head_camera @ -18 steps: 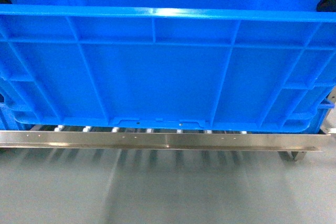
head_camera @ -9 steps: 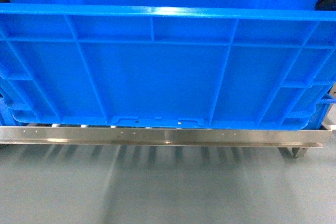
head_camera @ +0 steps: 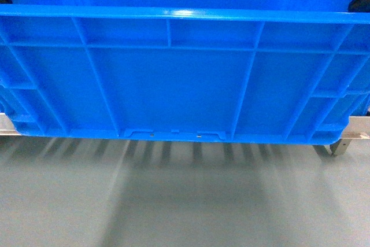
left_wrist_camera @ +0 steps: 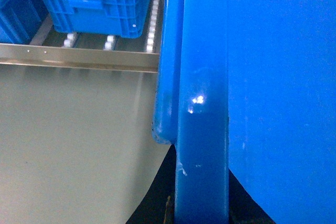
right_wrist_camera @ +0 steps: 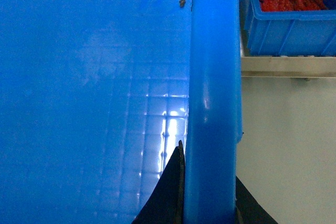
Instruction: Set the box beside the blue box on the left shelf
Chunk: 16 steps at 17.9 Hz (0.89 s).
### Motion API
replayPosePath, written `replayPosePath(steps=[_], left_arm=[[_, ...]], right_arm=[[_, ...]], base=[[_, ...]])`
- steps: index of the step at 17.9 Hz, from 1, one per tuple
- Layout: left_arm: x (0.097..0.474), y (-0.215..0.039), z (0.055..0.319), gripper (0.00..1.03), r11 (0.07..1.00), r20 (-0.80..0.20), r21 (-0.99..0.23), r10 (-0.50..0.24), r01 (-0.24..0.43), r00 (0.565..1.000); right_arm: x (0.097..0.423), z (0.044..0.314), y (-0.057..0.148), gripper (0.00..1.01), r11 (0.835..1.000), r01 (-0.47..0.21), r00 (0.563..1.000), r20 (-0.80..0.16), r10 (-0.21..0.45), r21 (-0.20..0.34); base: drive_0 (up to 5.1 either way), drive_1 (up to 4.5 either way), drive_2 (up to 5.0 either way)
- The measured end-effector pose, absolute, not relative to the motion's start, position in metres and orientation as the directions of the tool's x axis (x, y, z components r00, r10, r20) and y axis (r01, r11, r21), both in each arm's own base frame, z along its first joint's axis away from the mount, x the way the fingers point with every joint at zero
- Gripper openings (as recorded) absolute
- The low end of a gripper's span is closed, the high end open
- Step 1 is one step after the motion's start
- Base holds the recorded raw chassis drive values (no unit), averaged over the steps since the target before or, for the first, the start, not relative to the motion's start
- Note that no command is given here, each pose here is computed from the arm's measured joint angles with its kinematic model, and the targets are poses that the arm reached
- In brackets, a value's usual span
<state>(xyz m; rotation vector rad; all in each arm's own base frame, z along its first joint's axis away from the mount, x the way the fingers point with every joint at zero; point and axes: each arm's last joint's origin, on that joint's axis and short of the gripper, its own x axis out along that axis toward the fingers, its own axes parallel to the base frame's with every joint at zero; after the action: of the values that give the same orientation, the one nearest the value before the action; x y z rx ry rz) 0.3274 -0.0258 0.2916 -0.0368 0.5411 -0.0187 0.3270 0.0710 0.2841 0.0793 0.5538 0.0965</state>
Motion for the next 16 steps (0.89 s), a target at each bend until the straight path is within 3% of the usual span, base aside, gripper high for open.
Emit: replayPosePath(steps=[16], left_arm=[[0.3273,-0.0259,0.2914,0.06,0.999,-0.516,-0.041,-0.029,0.010,0.856]], right_arm=[[0.3269,0.2840,0.0710,0.08,0.992,-0.070,0.846,-0.522,0.113,0.101]], base=[[0.0,0.00,0.0]])
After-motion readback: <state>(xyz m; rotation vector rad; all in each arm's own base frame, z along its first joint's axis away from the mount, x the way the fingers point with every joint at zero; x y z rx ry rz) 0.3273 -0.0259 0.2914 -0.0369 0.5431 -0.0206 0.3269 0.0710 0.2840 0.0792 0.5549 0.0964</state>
